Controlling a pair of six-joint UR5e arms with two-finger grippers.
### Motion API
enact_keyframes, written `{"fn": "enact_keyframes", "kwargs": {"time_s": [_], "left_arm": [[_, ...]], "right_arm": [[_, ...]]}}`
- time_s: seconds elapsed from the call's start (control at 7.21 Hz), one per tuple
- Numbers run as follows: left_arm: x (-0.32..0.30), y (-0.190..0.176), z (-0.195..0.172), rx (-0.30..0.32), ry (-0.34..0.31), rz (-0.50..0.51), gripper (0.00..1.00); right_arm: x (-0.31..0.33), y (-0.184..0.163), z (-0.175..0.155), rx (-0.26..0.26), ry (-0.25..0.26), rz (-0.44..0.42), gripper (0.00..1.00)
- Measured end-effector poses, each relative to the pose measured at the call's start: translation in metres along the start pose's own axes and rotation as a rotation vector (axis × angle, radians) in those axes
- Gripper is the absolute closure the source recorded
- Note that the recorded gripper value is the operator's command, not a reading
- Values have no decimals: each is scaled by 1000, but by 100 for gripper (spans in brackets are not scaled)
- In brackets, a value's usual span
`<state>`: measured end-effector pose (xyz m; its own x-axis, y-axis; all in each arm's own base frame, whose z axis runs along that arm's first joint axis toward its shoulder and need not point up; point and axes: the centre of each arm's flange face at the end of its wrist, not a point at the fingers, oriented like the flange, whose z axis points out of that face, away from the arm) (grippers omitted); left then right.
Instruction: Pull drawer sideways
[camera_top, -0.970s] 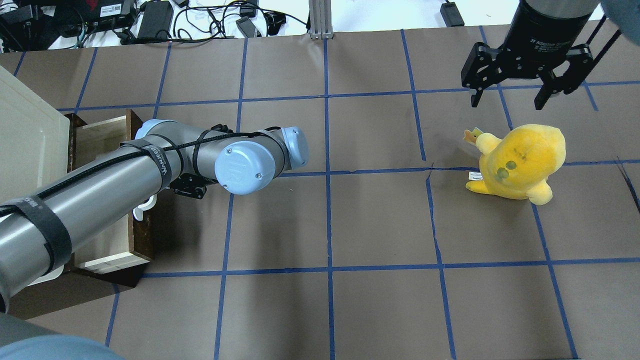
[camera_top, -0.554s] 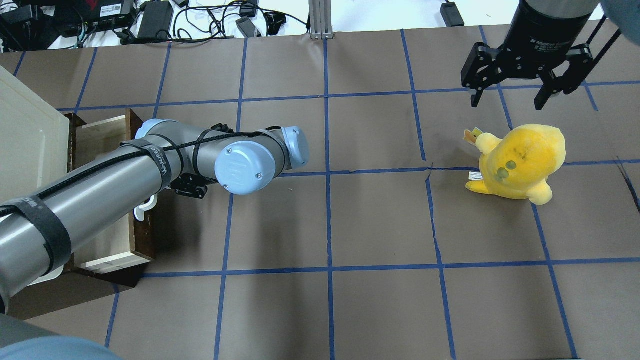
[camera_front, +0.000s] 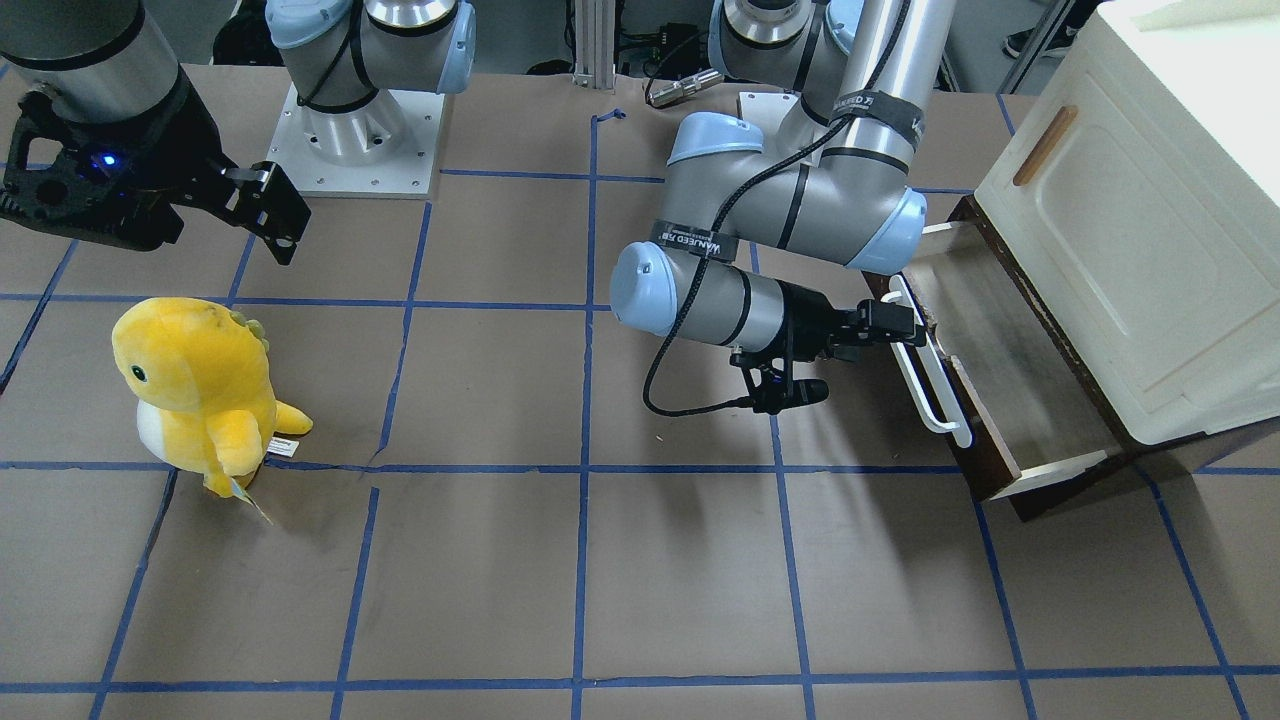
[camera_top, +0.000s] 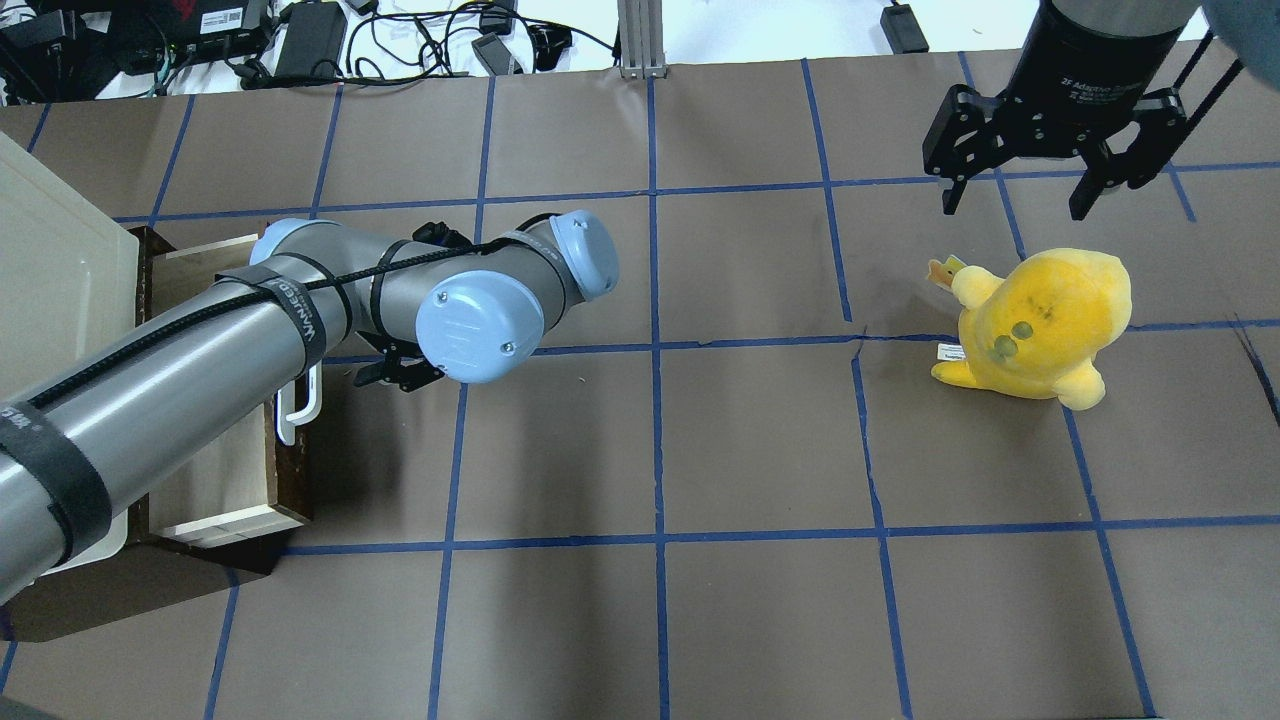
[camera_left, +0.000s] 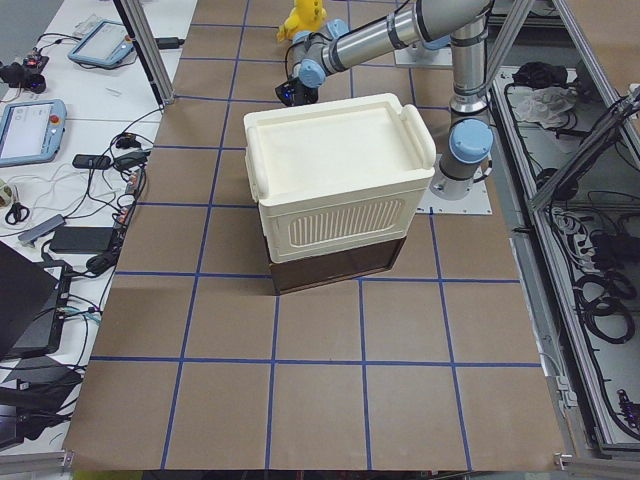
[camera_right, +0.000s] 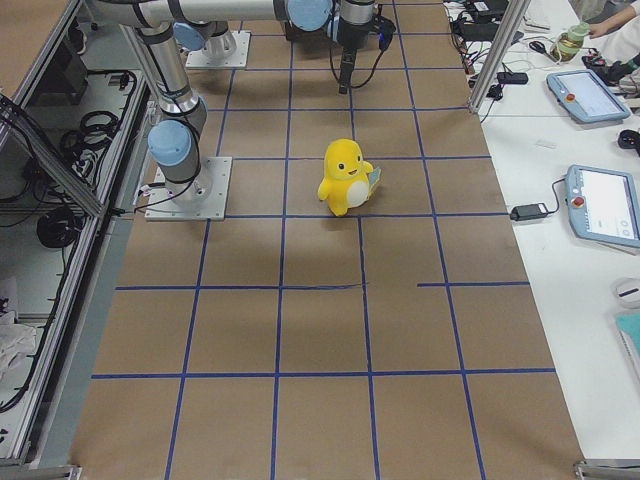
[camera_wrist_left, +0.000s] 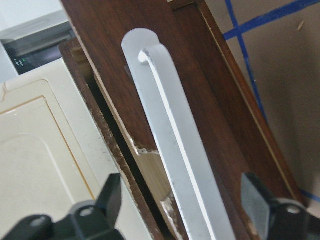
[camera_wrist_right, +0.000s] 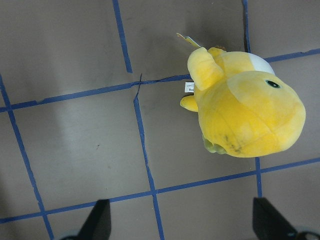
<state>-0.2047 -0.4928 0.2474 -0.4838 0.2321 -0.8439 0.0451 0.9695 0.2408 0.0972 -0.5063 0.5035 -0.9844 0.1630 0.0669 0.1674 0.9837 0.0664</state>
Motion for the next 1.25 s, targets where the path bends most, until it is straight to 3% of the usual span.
{"fn": "enact_keyframes", "kwargs": {"time_s": [0.69, 0.97, 1.25], "left_arm": [[-124, 34, -93, 66, 640, -210, 1], [-172, 60, -101, 94, 828, -258, 4], [-202, 81, -91, 107, 954, -246, 5]], "right_arm": [[0, 0, 0, 0, 0, -1, 0], [0, 0, 0, 0, 0, 0, 0], [0, 0, 0, 0, 0, 0, 0]]}}
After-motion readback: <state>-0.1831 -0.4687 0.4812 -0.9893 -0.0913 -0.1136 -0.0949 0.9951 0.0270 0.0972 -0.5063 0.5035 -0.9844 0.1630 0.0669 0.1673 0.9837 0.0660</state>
